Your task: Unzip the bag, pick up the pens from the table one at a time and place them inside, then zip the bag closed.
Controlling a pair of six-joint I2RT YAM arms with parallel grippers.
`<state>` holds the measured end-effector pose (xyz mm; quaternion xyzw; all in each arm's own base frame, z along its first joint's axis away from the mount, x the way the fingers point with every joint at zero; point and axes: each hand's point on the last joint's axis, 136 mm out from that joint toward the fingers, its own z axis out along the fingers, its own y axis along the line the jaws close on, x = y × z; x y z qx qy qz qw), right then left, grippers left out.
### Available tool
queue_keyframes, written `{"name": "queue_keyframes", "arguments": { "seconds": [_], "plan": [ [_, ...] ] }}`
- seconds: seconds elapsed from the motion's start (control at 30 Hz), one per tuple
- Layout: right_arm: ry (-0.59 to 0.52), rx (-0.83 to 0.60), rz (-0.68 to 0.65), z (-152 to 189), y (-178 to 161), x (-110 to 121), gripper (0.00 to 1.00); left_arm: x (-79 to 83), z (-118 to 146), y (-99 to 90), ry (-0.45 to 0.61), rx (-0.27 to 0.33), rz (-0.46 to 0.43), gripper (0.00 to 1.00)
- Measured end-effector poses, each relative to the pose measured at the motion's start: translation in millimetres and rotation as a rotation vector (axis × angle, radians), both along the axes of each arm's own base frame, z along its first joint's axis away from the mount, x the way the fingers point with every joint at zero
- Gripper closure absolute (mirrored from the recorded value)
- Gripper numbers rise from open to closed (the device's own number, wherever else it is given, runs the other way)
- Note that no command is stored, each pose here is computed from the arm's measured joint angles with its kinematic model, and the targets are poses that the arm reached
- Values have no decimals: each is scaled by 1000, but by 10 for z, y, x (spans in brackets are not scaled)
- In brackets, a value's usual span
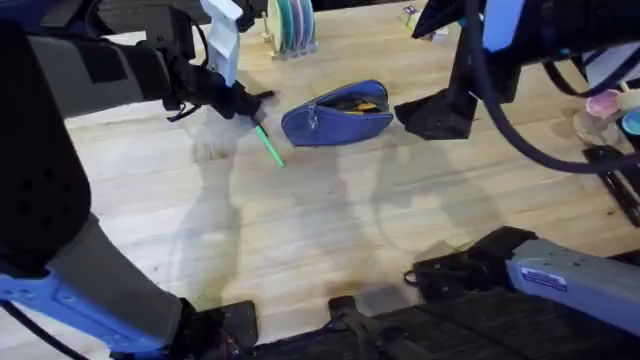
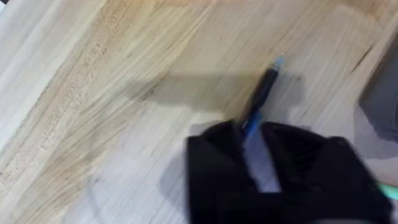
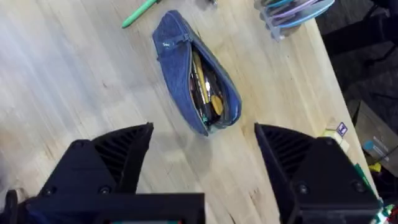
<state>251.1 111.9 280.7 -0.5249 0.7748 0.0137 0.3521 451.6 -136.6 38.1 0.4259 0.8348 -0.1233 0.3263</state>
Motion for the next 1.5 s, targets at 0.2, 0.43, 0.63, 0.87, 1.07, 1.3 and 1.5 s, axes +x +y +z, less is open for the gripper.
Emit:
{"name": "queue_keyframes", "arguments": {
  "seconds": [0.2,0.43,0.63,0.87,1.07,1.3,1.5],
  "plan": [
    [0,0,0,0,0,0,3,1,12,-18,-5,-8,-9,951],
    [0,0,0,0,0,0,3,5,15,-21,-7,-9,-9,960],
    [0,0,0,0,0,0,3,8,28,-15,-8,-8,-3,960],
    [-2,0,0,2,1,3,4,-39,180,90,-29,40,34,959],
    [-11,3,0,26,-3,-9,3,-47,738,2,-148,27,20,958],
    [-81,22,0,203,-38,-133,3,-320,1318,-286,-236,5,-50,958],
    [-161,45,0,394,-83,-293,3,-670,1684,-710,-294,-29,-159,958]
  ]
}}
